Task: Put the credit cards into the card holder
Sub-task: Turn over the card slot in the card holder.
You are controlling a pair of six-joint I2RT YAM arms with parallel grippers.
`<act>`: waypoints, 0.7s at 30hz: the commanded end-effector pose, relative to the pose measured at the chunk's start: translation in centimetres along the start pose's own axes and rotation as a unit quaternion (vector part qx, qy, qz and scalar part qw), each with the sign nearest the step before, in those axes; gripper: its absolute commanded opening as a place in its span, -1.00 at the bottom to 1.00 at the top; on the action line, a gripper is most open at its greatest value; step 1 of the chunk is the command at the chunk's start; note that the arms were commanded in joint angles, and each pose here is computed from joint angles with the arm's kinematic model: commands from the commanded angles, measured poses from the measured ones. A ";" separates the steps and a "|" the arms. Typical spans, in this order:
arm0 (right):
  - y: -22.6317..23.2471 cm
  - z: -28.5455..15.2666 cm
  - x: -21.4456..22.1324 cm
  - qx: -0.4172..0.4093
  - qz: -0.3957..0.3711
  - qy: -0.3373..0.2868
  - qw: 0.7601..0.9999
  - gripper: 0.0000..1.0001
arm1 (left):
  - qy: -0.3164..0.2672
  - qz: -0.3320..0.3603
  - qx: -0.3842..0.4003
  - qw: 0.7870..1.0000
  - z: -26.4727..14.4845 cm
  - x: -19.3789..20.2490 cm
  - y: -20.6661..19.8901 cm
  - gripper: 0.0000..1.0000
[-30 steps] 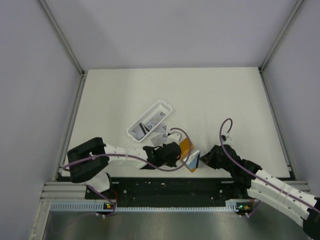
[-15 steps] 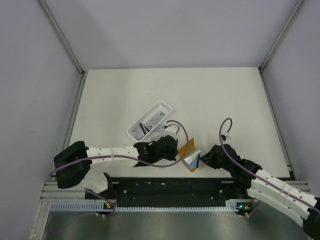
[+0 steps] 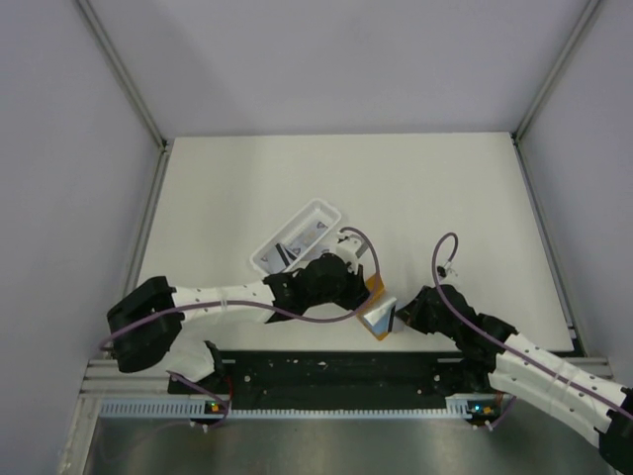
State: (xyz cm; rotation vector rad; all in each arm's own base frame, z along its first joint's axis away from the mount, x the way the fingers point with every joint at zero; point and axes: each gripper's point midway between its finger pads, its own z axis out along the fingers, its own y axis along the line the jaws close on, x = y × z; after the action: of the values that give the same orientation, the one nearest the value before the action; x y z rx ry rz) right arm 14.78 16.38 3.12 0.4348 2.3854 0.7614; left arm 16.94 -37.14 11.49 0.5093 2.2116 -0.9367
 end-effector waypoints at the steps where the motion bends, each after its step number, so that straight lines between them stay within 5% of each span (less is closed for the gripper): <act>1: -2.0 -0.1 1.0 0.036 -0.024 0.020 0.999 -1.00 | -0.012 0.029 0.091 0.995 1.3 -1.8 -4.2 -1.00; 12: -1.2 -0.4 0.8 0.025 -0.027 0.021 0.999 -1.00 | 0.026 0.010 -0.092 0.995 4.7 1.0 4.6 -1.00; 21: -0.3 -0.6 0.5 0.015 -0.034 0.022 0.999 -1.00 | 0.058 -0.015 -0.098 0.993 5.2 3.9 6.6 -1.00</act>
State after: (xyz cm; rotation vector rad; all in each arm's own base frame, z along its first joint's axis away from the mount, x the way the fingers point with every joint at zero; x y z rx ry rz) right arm 14.72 16.48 3.23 0.4178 2.3891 0.7646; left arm 20.56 -35.57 3.45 0.4553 2.3837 -0.6701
